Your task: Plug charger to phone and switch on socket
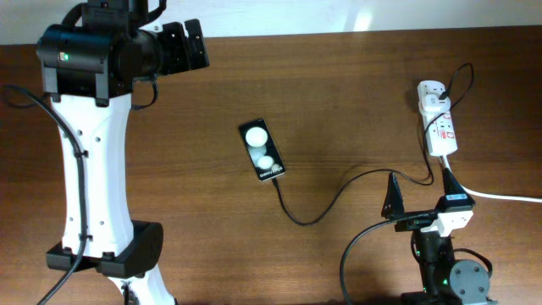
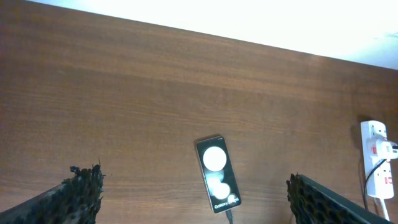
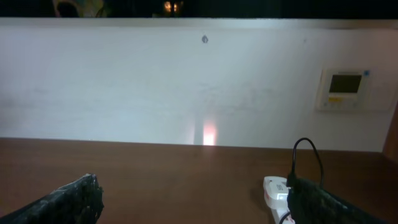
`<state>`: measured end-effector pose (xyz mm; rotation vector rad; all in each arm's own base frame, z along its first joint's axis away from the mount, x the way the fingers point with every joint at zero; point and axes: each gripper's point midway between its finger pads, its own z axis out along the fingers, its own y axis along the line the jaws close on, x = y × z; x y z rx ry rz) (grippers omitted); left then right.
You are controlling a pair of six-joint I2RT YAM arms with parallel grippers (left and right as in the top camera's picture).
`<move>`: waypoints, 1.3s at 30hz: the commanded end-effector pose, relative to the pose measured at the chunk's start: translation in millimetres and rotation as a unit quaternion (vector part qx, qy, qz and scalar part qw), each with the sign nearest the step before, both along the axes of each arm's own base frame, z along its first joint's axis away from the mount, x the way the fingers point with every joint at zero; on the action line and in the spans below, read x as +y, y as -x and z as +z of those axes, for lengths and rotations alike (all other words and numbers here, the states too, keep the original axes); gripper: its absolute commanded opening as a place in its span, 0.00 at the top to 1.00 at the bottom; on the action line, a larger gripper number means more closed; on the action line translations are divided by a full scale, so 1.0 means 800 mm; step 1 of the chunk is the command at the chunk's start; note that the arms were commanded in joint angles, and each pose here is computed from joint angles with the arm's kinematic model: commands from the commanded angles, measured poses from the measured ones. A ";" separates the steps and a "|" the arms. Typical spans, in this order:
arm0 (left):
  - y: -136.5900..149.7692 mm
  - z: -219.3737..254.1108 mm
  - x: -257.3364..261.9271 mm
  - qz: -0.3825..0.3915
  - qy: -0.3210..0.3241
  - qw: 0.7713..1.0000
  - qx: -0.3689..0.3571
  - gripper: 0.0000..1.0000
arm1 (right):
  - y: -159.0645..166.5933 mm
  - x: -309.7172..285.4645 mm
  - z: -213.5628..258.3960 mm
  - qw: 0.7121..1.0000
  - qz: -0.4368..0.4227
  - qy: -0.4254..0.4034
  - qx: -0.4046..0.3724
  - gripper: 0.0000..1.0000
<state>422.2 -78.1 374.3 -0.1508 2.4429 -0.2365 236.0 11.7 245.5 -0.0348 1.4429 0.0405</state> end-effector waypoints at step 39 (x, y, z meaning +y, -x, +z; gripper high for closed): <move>-0.002 0.000 0.004 0.003 -0.008 1.000 -0.002 0.01 | -0.012 0.003 -0.112 0.995 0.004 0.006 0.102 0.01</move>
